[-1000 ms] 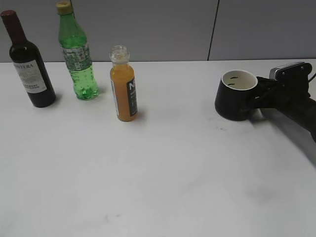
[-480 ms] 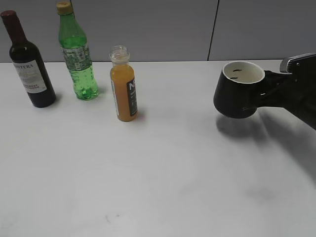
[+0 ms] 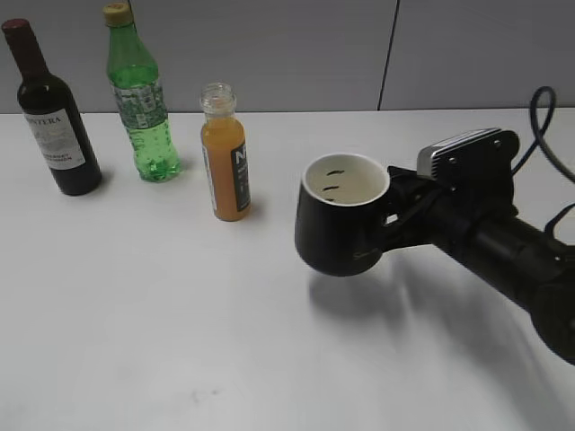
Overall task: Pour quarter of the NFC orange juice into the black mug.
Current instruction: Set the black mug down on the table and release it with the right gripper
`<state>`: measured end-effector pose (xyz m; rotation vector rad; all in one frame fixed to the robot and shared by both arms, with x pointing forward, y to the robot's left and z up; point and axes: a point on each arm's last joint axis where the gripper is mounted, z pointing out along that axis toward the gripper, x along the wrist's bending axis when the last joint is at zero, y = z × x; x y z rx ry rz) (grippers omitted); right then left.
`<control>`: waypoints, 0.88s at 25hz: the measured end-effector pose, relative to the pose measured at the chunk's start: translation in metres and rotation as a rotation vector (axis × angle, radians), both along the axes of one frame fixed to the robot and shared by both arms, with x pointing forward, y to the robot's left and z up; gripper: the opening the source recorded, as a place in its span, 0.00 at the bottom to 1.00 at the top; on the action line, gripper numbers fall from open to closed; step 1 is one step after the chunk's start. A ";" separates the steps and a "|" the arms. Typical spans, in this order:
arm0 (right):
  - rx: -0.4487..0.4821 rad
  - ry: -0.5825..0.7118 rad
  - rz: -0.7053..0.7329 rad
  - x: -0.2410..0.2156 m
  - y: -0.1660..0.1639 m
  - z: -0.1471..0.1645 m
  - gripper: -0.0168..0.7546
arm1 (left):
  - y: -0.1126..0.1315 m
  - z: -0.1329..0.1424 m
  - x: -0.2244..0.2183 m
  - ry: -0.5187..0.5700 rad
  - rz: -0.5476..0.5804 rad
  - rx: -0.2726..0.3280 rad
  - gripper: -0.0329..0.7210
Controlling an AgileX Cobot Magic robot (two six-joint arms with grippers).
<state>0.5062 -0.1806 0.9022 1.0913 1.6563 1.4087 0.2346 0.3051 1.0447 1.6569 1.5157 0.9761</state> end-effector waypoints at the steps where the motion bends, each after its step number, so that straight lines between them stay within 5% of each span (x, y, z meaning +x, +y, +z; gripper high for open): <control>1: -0.003 -0.001 0.011 -0.003 0.007 0.000 0.06 | 0.000 0.000 0.000 0.000 0.000 0.000 0.35; 12: -0.056 0.087 0.132 -0.023 0.057 -0.036 0.06 | 0.000 0.000 0.000 0.000 0.000 0.000 0.35; 22: -0.085 0.125 0.142 -0.021 0.062 -0.056 0.06 | 0.000 0.000 0.000 0.000 0.000 0.000 0.35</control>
